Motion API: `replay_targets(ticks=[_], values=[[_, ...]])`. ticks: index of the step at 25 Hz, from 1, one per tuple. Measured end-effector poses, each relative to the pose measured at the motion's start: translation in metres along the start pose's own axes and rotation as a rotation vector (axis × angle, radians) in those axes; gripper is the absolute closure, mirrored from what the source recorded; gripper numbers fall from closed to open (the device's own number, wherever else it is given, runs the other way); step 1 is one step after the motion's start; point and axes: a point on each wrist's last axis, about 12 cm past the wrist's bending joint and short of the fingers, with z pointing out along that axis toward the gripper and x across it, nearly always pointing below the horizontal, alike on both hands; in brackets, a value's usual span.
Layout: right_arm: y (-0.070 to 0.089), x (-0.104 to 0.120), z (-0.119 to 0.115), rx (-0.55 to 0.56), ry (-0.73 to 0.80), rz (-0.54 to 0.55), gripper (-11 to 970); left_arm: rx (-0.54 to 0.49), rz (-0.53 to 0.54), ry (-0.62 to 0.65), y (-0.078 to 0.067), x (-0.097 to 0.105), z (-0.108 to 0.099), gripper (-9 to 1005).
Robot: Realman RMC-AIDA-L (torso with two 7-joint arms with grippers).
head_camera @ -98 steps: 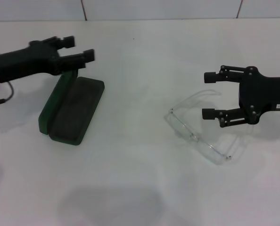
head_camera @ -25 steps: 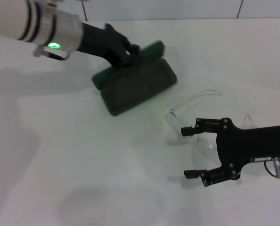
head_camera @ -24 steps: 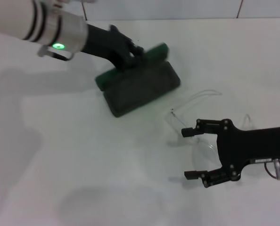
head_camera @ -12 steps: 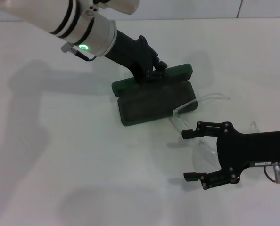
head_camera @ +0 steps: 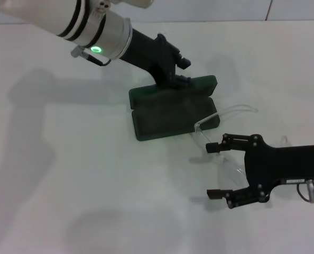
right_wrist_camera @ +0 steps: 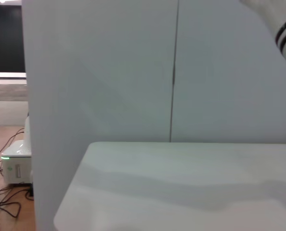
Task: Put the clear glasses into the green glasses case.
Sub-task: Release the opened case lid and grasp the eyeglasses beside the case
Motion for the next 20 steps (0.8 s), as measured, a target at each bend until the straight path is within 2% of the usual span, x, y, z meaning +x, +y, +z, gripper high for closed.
replay_targets(ticks=[2, 5, 6, 7, 11, 13, 16, 20], values=[[-0.002, -0.001, -0.002, 0.012, -0.003, 0.016, 94, -0.011, -0.018, -0.048, 0.001, -0.002, -0.004, 568], [-0.006, -0.003, -0.005, 0.029, -0.008, 0.065, 95, -0.031, -0.056, -0.185, 0.001, 0.001, -0.017, 554], [-0.013, -0.010, -0.006, 0.025, -0.004, 0.143, 95, -0.037, -0.071, -0.238, -0.001, 0.005, -0.023, 549], [-0.013, -0.010, -0.006, 0.025, -0.004, 0.143, 95, -0.039, -0.081, -0.284, -0.003, 0.009, -0.027, 547], [-0.028, -0.036, -0.010, -0.025, 0.082, 0.296, 96, -0.098, -0.136, -0.499, -0.017, 0.039, -0.047, 541], [-0.037, -0.052, -0.013, -0.029, 0.148, 0.352, 104, -0.156, -0.182, -0.567, -0.025, 0.059, -0.055, 538], [-0.051, -0.077, -0.015, 0.013, 0.300, 0.413, 121, -0.207, -0.220, -0.600, -0.033, 0.080, -0.063, 534], [-0.064, -0.106, 0.005, 0.080, 0.591, 0.452, 138, -0.239, -0.241, -0.616, -0.043, 0.097, -0.068, 528]])
